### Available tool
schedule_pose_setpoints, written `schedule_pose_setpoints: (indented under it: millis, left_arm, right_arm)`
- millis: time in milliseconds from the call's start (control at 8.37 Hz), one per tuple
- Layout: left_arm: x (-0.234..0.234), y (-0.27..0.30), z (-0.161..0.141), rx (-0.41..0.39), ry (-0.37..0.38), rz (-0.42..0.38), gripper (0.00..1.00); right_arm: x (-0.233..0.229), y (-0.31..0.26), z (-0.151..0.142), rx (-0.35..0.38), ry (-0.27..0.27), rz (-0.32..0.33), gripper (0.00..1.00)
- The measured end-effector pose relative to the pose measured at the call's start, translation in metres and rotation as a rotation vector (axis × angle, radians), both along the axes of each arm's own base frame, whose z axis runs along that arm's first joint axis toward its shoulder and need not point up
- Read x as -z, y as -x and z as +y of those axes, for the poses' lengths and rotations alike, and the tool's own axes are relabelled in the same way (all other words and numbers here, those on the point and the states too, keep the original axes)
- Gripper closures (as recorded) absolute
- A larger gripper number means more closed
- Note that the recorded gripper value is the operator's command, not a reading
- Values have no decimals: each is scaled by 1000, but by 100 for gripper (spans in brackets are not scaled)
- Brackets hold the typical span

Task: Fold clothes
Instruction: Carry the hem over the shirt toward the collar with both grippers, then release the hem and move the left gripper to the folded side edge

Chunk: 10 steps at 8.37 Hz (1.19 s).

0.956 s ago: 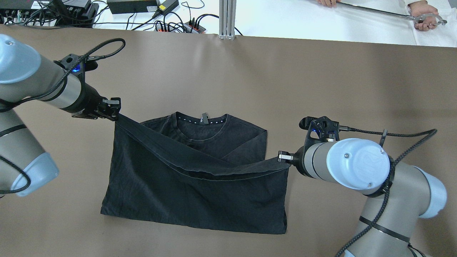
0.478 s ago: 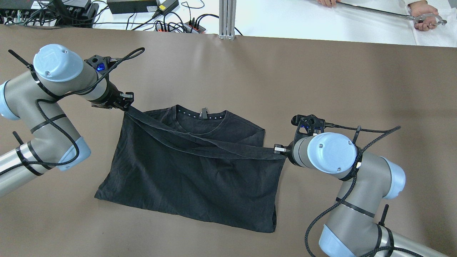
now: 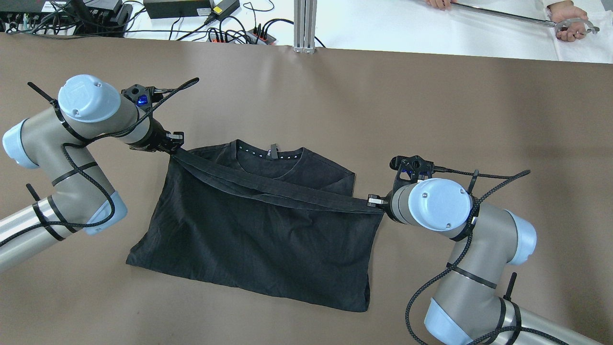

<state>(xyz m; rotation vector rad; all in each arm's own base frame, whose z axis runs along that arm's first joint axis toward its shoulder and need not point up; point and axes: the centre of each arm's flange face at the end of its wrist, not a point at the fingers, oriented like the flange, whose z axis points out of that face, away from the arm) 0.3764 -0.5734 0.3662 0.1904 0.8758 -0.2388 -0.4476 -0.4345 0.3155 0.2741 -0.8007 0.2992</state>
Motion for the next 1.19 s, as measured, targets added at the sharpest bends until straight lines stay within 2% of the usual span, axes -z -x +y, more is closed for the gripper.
schedule_pose_setpoints:
  millis: [358, 478, 597, 956, 1195]
  left_arm:
    - [-1, 0, 0, -23, -30, -11, 100]
    - [-1, 1, 0, -28, -37, -13, 43]
    - [-1, 1, -1, -32, -41, -15, 0]
    - [10, 13, 6, -63, -113, -4, 0]
    - [14, 36, 34, -80, -154, 18, 0]
  right_arm:
    - [-2, 0, -1, 6, -6, 6, 100]
    - [-2, 0, -2, 10, -11, 9, 35]
    - [-2, 0, -2, 13, -14, 10, 6]
    - [8, 0, -3, 37, -52, 3, 6]
    - [13, 0, -3, 55, -83, -6, 6]
